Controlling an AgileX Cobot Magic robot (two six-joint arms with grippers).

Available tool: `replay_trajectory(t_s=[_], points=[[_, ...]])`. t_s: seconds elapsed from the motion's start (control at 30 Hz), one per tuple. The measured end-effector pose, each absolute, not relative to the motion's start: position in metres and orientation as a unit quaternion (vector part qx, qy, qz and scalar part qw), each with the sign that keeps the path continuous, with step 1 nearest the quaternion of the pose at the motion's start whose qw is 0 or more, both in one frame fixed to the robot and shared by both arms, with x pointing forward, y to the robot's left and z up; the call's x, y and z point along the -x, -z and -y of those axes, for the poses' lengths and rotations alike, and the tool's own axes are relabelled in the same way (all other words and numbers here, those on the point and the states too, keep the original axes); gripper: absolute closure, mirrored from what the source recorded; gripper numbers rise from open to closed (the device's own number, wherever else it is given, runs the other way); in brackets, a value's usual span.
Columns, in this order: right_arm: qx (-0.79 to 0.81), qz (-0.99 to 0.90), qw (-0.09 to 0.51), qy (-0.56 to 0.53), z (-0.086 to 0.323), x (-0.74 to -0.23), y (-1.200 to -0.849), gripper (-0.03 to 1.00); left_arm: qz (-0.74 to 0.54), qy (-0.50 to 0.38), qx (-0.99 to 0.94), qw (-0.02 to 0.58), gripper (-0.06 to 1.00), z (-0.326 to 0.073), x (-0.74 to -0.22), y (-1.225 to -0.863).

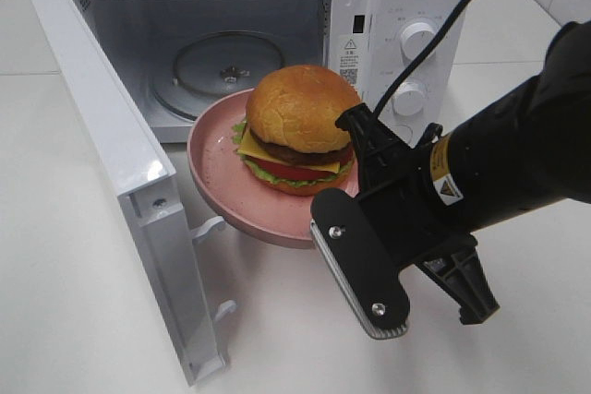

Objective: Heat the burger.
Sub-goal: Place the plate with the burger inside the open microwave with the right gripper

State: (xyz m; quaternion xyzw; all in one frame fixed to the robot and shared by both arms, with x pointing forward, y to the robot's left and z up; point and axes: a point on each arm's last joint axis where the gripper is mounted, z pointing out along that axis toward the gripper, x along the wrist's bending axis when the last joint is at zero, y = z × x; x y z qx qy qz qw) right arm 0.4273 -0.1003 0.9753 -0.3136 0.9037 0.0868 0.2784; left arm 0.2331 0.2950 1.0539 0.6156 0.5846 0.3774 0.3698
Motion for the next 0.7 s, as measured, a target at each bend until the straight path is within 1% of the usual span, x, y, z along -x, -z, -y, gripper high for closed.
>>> replay_trajectory(t_s=[0.17, 0.33, 0.4, 0.5, 0.7], points=[[0.332, -0.897, 0.279, -0.084, 0.085, -0.44, -0.972, 0.95, -0.585, -0.377, -0.616, 0.37, 0.94, -0.295, -0.233, -1.054], [0.347, -0.888, 0.284, -0.097, 0.067, -0.452, -0.98, 0.95, -0.585, -0.377, -0.616, 0.37, 0.94, -0.295, -0.233, -1.054], [0.35, -0.889, 0.276, -0.108, 0.061, -0.463, -0.983, 0.95, -0.585, -0.377, -0.616, 0.37, 0.94, -0.295, -0.233, -1.054], [0.349, -0.888, 0.276, -0.11, 0.061, -0.467, -0.985, 0.95, -0.585, -0.377, -0.616, 0.37, 0.94, -0.295, -0.233, -1.054], [0.347, -0.89, 0.272, -0.116, 0.059, -0.49, -0.984, 0.95, -0.585, -0.377, -0.616, 0.37, 0.94, -0.295, -0.233, -1.054]])
